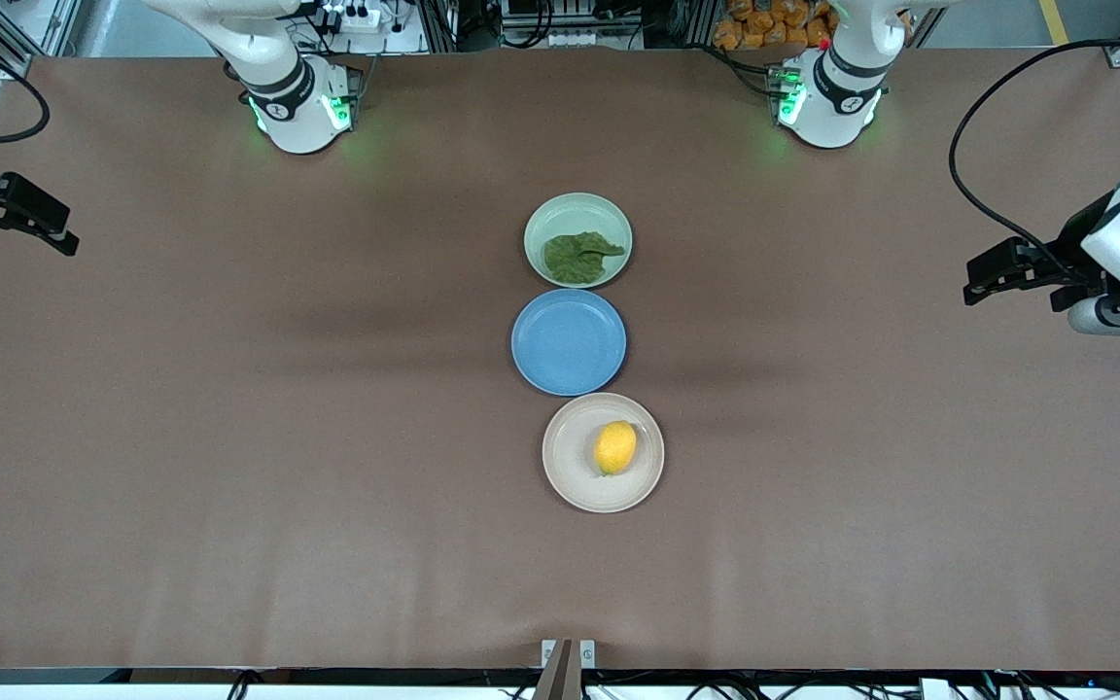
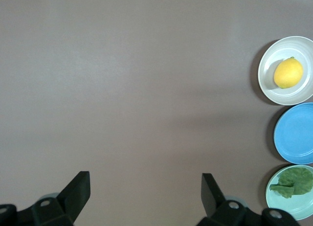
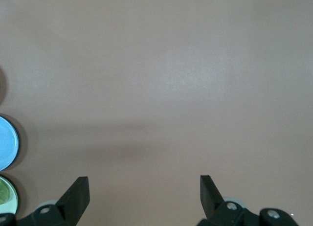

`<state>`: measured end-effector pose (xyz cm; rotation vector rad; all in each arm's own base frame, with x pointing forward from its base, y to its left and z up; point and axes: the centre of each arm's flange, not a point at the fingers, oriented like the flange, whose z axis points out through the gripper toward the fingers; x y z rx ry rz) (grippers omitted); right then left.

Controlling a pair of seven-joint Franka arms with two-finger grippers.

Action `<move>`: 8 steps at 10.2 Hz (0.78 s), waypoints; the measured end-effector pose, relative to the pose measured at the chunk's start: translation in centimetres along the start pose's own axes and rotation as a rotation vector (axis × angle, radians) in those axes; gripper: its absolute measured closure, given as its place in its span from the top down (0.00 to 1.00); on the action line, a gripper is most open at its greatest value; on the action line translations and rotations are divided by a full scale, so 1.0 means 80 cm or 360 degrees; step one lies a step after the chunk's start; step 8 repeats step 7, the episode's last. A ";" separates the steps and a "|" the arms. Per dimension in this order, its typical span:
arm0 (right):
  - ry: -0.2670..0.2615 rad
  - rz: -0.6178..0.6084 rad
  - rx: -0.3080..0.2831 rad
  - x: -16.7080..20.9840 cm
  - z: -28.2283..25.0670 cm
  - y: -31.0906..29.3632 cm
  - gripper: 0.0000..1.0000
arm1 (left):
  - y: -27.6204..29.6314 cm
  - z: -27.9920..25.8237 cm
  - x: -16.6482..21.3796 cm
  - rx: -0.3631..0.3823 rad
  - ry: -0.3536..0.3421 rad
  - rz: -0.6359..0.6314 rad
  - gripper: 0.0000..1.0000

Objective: Place lemon and lettuce in plates

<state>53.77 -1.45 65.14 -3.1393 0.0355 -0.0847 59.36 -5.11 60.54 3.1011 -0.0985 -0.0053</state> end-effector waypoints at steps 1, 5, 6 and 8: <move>-0.0001 0.0003 0.0000 0.000 0.000 0.001 1.00 | -0.005 0.001 0.001 0.0000 -0.0002 -0.0010 1.00; -0.0007 0.0006 0.0002 -0.001 0.000 0.002 1.00 | -0.007 0.003 0.001 -0.0001 -0.0006 -0.0014 1.00; -0.0003 0.0006 0.0002 -0.001 -0.001 0.002 1.00 | -0.005 0.003 0.002 -0.0001 -0.0007 -0.0011 1.00; 0.0008 0.0004 0.0002 0.000 -0.005 0.002 1.00 | -0.003 0.004 0.002 -0.0001 -0.0008 -0.0006 1.00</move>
